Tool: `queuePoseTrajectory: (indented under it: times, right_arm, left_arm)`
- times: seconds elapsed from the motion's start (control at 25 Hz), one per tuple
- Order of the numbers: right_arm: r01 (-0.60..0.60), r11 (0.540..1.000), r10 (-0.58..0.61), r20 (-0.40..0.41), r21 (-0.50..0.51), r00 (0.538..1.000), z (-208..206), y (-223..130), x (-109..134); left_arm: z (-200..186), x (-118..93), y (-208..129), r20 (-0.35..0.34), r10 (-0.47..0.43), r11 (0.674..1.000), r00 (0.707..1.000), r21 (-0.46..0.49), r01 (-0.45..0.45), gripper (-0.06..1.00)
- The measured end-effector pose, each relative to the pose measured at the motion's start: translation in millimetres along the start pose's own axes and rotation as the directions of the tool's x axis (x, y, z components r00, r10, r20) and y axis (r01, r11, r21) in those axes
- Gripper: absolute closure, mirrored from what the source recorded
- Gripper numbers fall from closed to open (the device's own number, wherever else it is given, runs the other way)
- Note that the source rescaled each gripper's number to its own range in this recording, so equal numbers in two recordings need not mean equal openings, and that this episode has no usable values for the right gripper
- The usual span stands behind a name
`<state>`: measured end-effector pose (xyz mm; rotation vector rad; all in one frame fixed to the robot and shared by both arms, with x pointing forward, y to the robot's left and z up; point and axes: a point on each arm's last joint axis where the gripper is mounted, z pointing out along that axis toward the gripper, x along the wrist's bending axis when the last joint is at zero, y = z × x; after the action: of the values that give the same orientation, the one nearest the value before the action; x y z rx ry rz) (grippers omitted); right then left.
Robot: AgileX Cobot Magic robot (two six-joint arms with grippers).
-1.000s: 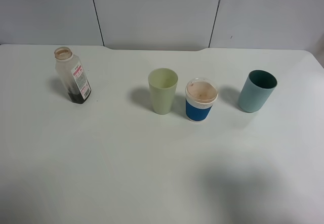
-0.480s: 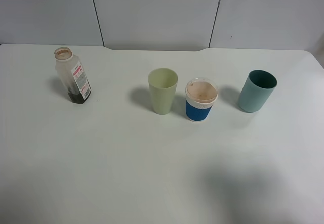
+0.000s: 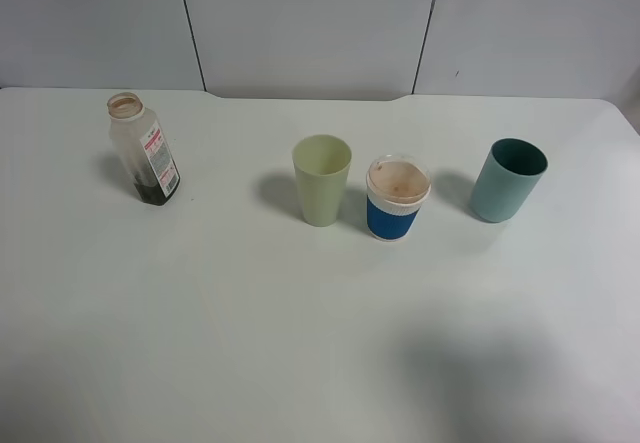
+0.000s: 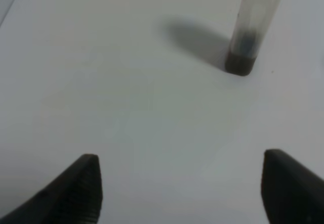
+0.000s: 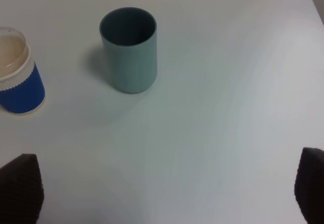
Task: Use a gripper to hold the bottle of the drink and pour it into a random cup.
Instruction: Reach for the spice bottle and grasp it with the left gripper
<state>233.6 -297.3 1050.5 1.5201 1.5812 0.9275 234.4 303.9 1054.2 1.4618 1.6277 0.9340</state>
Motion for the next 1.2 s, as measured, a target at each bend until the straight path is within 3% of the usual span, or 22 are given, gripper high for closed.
queuePoseTrajectory:
  times: [0.32, 0.52, 0.64, 0.72, 0.76, 0.84, 0.96, 1.08, 1.2]
  right_arm:
    - [0.000, 1.000, 0.000, 0.000, 0.000, 1.000, 0.0, 0.0, 0.0]
    - [0.000, 1.000, 0.000, 0.000, 0.000, 1.000, 0.0, 0.0, 0.0]
    - [0.000, 1.000, 0.000, 0.000, 0.000, 1.000, 0.0, 0.0, 0.0]
    - [0.000, 1.000, 0.000, 0.000, 0.000, 1.000, 0.0, 0.0, 0.0]
    - [0.000, 1.000, 0.000, 0.000, 0.000, 1.000, 0.0, 0.0, 0.0]
    - [0.000, 1.000, 0.000, 0.000, 0.000, 1.000, 0.0, 0.0, 0.0]
    - [0.000, 1.000, 0.000, 0.000, 0.000, 1.000, 0.0, 0.0, 0.0]
    - [0.000, 1.000, 0.000, 0.000, 0.000, 1.000, 0.0, 0.0, 0.0]
    - [0.000, 1.000, 0.000, 0.000, 0.000, 1.000, 0.0, 0.0, 0.0]
  left_arm:
    - [0.0, 0.0, 0.0, 0.000, 0.000, 1.000, 1.000, 0.000, 0.000, 0.45]
    - [0.0, 0.0, 0.0, 0.000, 0.000, 1.000, 1.000, 0.000, 0.000, 0.22]
    - [0.0, 0.1, 0.1, -0.001, 0.000, 1.000, 1.000, -0.001, 0.000, 0.14]
    - [-3.6, 0.4, 6.5, -0.005, 0.003, 0.999, 1.000, -0.054, -0.003, 0.13]
    - [-6.9, 0.4, 13.9, -0.005, 0.005, 0.992, 1.000, -0.124, -0.006, 0.13]
    - [-17.2, -0.2, 35.6, -0.006, 0.016, 0.953, 1.000, -0.302, -0.017, 0.13]
    - [-24.3, -1.4, 66.3, -0.013, 0.021, 0.890, 1.000, -0.456, -0.025, 0.13]
    - [-11.9, -4.0, 88.3, 0.000, 0.012, 0.875, 1.000, -0.483, -0.010, 0.13]
    - [14.5, -6.4, 103.5, 0.003, 0.011, 0.900, 1.000, -0.436, -0.009, 0.13]
